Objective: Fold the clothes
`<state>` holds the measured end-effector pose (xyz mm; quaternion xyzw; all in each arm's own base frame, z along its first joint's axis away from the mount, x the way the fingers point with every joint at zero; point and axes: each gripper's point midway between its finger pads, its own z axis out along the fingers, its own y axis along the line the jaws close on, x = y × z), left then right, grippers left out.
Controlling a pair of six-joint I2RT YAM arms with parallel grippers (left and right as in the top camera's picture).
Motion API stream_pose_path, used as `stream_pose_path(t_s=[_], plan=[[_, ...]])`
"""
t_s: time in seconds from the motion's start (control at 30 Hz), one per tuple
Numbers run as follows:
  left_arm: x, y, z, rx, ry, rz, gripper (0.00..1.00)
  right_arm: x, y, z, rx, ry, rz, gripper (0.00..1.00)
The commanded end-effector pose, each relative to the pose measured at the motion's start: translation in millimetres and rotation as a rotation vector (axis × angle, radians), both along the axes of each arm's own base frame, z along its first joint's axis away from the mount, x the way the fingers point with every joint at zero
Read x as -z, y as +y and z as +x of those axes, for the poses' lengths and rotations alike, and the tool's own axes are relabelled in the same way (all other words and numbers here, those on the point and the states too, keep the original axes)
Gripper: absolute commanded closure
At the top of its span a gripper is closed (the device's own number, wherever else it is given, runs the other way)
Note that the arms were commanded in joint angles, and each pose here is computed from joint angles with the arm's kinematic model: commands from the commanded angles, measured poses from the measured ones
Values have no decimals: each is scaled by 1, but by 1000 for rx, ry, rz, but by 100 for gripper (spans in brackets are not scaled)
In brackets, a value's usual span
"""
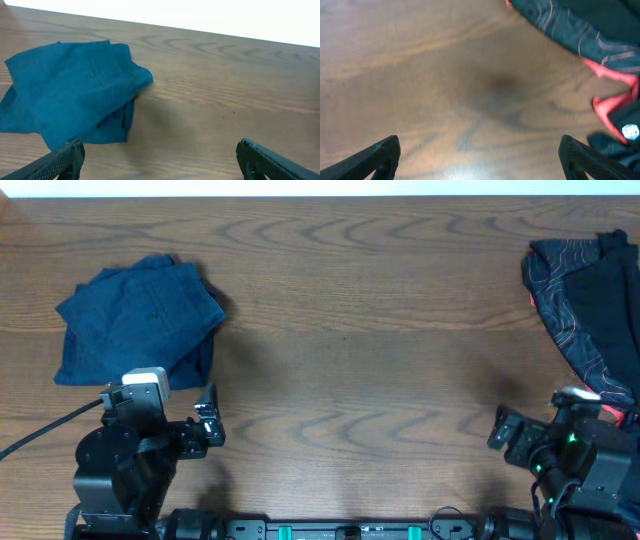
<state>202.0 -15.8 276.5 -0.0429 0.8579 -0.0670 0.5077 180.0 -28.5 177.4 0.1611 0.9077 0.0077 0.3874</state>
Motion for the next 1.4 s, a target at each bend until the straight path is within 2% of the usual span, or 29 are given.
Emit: stream_pose_path(t_s=[0.0,0.13,0.3,0.43,0.5,0.77,0.93,1.03,1.23,1.37], plan=[[3,2,0,-16,6,-1,2,9,0,-8,-7,44,-11,1],[3,2,0,-16,6,0,2,17,2,-17,-7,95,-3,1],[3,2,0,-16,6,0,2,13,6,-12,-28,56,9,1],[3,2,0,-16,6,-1,2,-1,18,9,-140,-112,-25,1],[3,2,0,-16,6,0,2,-9,28,22,-221,-245,-68,1],[3,2,0,-16,6,0,2,-42,42,32,-313,-650,-195,1],[3,2,0,-16,6,-1,2,-56,44,44,-363,-769,-328,1],[3,2,0,-16,6,0,2,-46,44,52,-382,-792,-400,1],[3,2,0,-16,6,-1,2,18,52,64,-445,-706,-358,1],[3,2,0,-16,5,0,2,18,51,65,-435,-708,-357,1]])
